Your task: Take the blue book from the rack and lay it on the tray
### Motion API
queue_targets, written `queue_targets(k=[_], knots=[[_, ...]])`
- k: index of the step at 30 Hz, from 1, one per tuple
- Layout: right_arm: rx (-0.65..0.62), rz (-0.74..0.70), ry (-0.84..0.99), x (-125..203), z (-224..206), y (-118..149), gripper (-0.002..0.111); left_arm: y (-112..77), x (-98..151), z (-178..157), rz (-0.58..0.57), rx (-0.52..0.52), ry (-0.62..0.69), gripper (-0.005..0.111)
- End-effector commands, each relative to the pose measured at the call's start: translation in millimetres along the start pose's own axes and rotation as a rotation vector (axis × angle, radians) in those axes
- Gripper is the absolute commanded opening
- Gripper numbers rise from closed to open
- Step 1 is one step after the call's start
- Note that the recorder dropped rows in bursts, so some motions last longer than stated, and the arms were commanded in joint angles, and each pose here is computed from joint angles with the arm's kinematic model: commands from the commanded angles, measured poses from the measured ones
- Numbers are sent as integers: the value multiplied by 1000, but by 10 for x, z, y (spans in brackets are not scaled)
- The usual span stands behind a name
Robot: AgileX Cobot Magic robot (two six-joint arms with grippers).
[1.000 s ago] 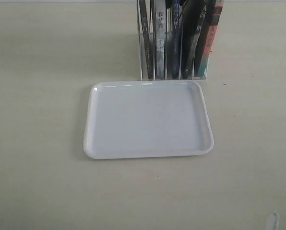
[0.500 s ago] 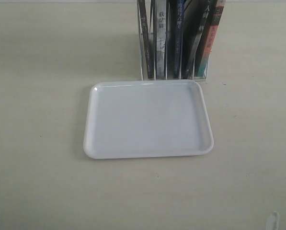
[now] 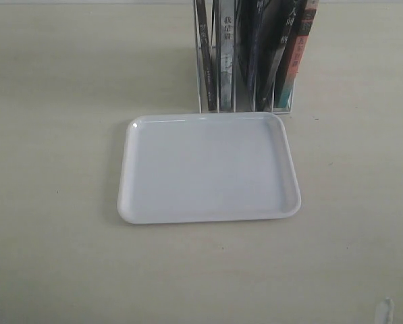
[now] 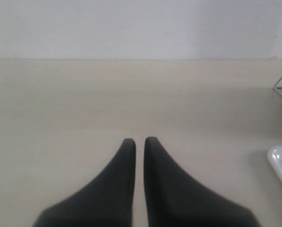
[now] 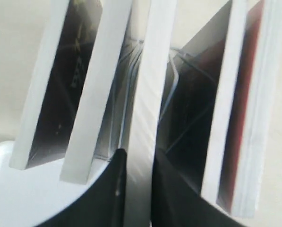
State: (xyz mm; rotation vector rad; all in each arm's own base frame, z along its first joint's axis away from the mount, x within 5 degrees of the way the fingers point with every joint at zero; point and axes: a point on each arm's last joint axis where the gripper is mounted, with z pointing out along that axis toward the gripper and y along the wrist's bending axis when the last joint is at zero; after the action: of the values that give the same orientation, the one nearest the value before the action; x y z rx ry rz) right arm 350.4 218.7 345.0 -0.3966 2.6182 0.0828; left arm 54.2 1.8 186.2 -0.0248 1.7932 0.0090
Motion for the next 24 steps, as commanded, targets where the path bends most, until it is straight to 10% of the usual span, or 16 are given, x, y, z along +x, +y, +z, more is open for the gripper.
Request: queue_targets(k=[1, 24], knots=[[11, -9, -138, -46, -409, -92, 0, -5, 6, 2, 6, 8, -4, 6], [13, -1, -139, -18, -517, -119, 0, -5, 6, 2, 6, 8, -4, 6]])
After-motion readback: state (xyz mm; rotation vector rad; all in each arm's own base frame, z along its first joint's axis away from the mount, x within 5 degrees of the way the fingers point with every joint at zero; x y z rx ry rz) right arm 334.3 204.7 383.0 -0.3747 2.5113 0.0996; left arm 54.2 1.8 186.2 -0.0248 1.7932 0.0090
